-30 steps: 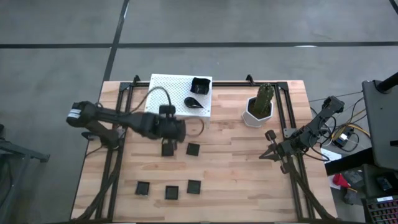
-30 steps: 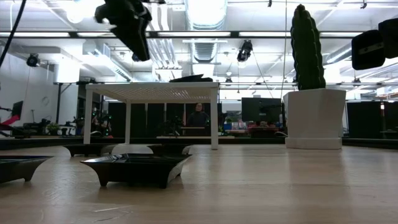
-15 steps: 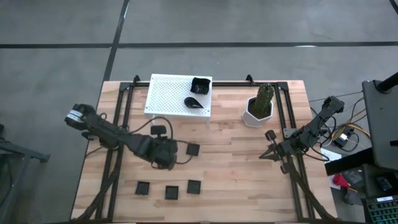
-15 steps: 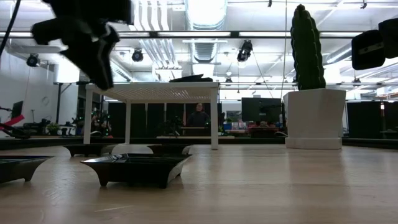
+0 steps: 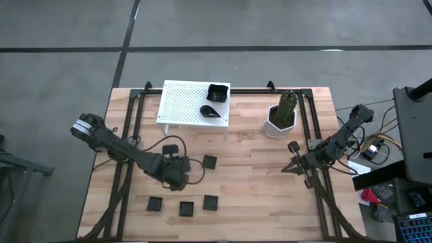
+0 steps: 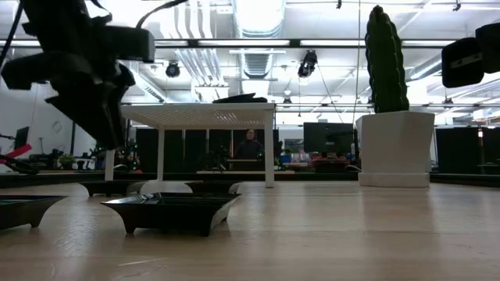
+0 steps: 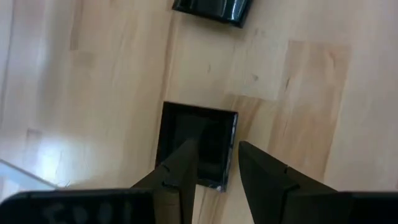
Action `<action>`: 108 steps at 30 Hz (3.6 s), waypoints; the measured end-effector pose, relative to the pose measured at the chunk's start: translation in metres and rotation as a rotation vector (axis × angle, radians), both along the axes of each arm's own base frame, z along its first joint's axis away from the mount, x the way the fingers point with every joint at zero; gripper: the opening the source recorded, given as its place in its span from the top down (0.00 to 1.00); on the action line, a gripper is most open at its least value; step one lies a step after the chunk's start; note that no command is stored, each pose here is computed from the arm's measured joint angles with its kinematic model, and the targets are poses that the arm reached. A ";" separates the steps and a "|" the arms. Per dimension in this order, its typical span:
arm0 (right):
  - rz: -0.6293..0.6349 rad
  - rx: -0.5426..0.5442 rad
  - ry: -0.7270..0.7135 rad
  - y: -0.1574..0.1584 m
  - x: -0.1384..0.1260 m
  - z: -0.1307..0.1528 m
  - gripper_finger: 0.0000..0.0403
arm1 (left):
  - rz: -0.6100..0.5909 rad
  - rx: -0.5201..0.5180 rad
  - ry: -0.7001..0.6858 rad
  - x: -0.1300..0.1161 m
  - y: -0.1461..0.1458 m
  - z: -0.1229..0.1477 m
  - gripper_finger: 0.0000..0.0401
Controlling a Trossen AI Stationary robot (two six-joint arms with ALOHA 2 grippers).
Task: Pick & Place Mini shaped plates
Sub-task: Put the square plate on the shelf
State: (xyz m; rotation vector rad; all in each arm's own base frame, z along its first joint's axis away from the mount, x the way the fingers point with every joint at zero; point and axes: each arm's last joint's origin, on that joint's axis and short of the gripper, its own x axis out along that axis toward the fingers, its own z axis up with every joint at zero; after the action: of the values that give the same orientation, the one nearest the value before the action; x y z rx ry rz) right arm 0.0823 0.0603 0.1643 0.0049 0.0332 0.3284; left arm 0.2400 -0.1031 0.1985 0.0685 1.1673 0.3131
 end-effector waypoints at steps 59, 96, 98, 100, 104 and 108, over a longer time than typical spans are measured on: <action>0.000 0.000 0.000 0.000 0.000 0.000 0.98 | -0.106 0.029 -0.039 -0.019 0.002 -0.053 0.79; 0.000 0.000 0.000 0.000 0.000 0.000 0.98 | -0.136 0.025 -0.071 -0.007 -0.004 -0.034 1.00; 0.000 -0.001 0.000 0.000 0.000 0.000 0.98 | -0.134 0.038 -0.057 -0.006 -0.004 -0.028 1.00; 0.000 0.001 0.000 0.000 0.000 0.000 0.98 | -0.132 0.055 -0.057 -0.003 -0.005 -0.022 1.00; 0.000 0.001 0.000 0.000 0.000 0.000 0.98 | -0.143 0.102 -0.046 0.000 -0.006 -0.006 1.00; 0.000 0.000 0.000 0.000 0.000 0.000 0.98 | -0.133 0.190 -0.011 0.001 -0.005 0.014 1.00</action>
State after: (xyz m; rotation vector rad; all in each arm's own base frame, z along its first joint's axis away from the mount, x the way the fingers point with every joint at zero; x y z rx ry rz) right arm 0.0823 0.0603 0.1643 0.0050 0.0333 0.3282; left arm 0.2413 -0.1081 0.2129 0.3090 1.1141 0.3056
